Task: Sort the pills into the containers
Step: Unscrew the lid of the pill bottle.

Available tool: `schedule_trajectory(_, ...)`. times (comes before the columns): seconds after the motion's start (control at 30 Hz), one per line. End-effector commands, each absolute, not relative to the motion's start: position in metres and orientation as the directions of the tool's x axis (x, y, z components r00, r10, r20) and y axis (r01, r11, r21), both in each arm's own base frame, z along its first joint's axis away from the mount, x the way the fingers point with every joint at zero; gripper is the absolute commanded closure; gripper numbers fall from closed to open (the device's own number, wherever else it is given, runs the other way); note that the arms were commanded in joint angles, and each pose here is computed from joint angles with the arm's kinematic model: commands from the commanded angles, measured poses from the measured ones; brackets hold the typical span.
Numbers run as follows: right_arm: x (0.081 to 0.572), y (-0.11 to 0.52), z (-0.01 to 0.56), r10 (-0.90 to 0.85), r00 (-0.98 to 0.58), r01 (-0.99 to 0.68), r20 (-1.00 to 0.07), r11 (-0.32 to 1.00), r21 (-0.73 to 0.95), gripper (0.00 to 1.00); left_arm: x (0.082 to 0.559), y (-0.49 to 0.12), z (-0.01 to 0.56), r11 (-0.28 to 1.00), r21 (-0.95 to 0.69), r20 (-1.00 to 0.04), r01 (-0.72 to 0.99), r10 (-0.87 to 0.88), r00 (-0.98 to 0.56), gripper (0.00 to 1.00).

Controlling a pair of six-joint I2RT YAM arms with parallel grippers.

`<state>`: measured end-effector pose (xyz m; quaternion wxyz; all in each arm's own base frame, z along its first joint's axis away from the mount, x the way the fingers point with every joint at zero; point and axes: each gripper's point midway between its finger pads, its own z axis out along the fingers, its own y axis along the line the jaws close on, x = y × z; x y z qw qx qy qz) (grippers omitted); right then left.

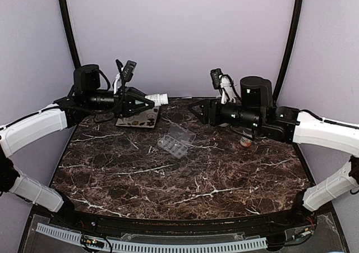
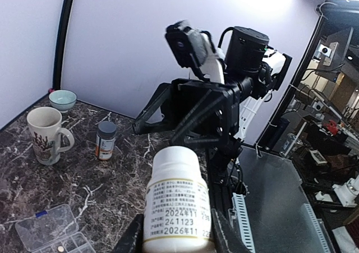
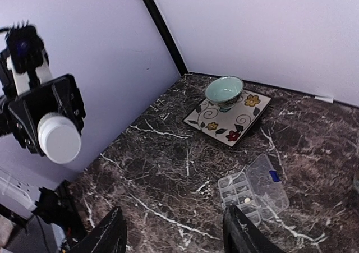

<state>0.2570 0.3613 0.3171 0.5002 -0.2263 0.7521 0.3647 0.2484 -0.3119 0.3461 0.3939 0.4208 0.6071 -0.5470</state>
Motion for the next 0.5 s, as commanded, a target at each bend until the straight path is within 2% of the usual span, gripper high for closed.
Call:
schedule_trajectory(0.0, 0.253, 0.357, 0.347, 0.24, -0.651, -0.603, -0.72, 0.413, 0.683, 0.42, 0.249, -0.306, 0.343, 0.091, -0.213, -0.973, 0.973, 0.076, -0.22, 1.0)
schedule_trajectory(0.1, 0.247, 0.362, 0.362, 0.27, -0.727, -0.573, -0.631, 0.268, 0.775, 0.43, 0.249, -0.305, 0.339, 0.099, -0.189, -0.977, 0.977, 0.082, -0.198, 1.0)
schedule_trajectory(0.23, 0.24, 0.375, 0.376, 0.241, -0.792, -0.54, -0.56, 0.151, 0.828, 0.43, 0.248, -0.304, 0.339, 0.111, -0.161, -0.982, 0.981, 0.082, -0.17, 1.0)
schedule_trajectory(0.47, 0.241, 0.396, 0.364, 0.175, -0.859, -0.471, -0.481, 0.098, 0.877, 0.4, 0.248, -0.301, 0.341, 0.125, -0.126, -0.988, 0.984, 0.077, -0.136, 1.0)
